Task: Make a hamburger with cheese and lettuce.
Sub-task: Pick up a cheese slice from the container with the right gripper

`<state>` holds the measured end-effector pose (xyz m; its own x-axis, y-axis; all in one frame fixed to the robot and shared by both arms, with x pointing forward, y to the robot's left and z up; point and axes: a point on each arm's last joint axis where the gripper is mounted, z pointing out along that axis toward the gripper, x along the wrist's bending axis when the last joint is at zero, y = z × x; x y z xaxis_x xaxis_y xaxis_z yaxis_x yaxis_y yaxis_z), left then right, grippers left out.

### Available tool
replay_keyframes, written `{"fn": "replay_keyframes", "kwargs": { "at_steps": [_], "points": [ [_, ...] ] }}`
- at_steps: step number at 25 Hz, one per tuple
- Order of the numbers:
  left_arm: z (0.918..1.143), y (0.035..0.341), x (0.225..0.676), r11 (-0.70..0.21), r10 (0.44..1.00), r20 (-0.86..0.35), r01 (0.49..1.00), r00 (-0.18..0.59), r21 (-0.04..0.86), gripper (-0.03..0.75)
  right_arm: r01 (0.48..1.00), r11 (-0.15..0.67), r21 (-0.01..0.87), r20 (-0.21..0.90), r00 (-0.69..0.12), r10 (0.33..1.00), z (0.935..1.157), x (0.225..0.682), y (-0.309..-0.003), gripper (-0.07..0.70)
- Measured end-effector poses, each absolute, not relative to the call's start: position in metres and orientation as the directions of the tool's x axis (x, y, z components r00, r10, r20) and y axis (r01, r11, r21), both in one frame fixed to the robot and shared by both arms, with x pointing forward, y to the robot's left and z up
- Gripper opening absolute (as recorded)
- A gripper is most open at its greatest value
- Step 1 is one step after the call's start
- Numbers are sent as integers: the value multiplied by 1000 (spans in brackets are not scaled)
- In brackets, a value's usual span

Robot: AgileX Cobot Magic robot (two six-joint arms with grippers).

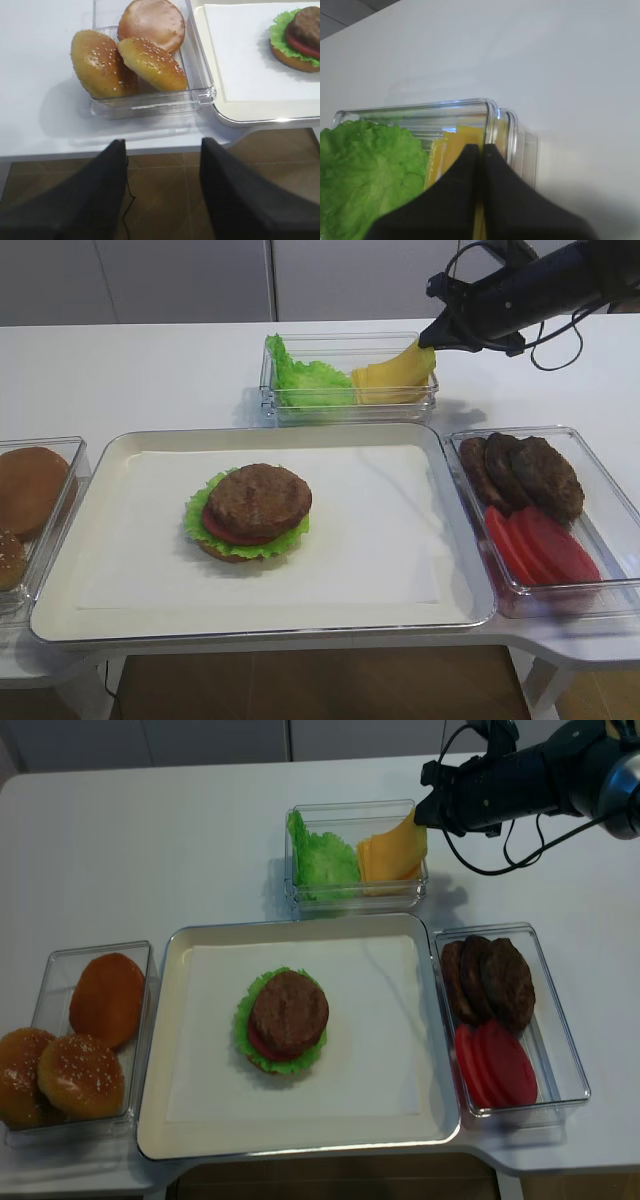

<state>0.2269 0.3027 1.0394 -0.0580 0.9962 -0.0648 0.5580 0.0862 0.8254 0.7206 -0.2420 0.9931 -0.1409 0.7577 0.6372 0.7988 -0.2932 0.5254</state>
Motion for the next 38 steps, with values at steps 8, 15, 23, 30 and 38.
{"fn": "replay_keyframes", "kwargs": {
  "at_steps": [8, 15, 23, 30, 38],
  "points": [
    [1039, 303, 227, 86, 996, -65, 558, -58, 825, 358, 797, -284, 534, 637, -157, 755, 994, 721, -241, 6],
    [1039, 303, 227, 86, 996, -65, 558, -58, 825, 358, 781, -275, 561, 631, -189, 753, 1009, 717, -241, 6],
    [1039, 303, 227, 86, 996, -65, 558, -58, 825, 358, 773, -243, 586, 622, -237, 747, 1032, 708, -239, 5],
    [1039, 303, 227, 86, 996, -65, 558, -58, 825, 358, 765, -192, 615, 576, -269, 772, 1076, 684, -240, 5],
    [1039, 303, 227, 86, 996, -65, 558, -58, 825, 358, 746, -138, 652, 537, -325, 778, 1130, 648, -240, 4]
  ]
}}
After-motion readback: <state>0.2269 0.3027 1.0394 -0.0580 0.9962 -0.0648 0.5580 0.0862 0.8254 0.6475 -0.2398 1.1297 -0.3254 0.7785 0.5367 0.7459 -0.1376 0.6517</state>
